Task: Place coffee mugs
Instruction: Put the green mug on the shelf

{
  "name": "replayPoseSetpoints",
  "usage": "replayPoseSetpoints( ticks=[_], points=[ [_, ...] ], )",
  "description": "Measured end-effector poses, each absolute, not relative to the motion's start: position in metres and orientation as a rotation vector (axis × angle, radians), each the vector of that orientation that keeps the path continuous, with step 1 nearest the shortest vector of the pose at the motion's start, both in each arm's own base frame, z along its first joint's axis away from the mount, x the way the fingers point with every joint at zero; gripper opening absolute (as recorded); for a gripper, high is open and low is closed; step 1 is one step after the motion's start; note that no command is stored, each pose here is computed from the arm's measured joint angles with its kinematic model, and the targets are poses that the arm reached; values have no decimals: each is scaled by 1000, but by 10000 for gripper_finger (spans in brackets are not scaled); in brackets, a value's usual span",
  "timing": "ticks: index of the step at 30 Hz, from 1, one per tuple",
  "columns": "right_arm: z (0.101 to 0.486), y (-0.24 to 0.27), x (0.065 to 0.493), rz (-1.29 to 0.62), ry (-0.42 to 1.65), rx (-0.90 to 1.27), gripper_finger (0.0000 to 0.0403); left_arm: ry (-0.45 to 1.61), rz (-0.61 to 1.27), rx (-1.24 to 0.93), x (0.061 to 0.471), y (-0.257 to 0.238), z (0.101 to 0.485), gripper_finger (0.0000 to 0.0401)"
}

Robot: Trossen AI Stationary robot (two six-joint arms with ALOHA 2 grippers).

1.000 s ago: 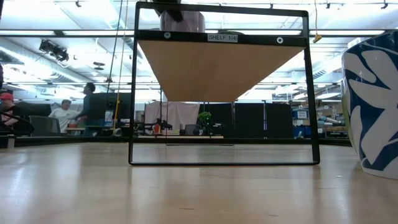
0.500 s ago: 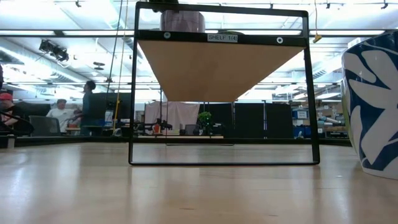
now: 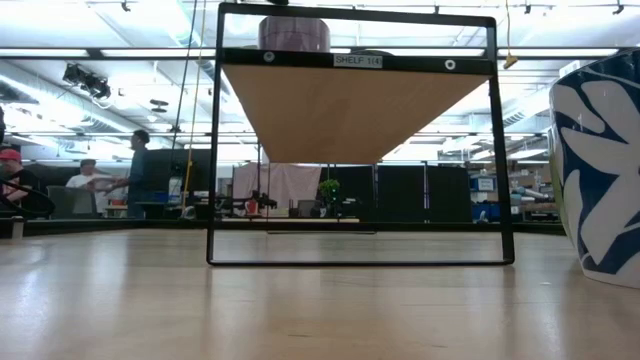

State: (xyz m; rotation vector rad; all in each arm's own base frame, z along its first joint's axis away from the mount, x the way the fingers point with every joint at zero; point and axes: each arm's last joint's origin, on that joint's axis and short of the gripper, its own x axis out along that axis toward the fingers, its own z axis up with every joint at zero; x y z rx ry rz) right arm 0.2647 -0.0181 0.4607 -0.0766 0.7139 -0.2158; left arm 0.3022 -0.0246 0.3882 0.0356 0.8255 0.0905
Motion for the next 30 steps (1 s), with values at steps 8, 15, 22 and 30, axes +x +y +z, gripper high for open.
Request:
replayPoseSetpoints(
  ticks=[8,15,22,30],
  points=[
    [461,-18,265,-217,714,-74,145,809,106,43,301,-24,391,204],
    [461,-18,265,-218,715,-71,145,801,108,43,301,-24,392,204],
    [460,-18,264,-218,718,-71,145,758,116,43,294,-23,400,204],
    [458,-15,246,-173,816,8,145,675,155,-6,272,-20,420,204]
  ],
)
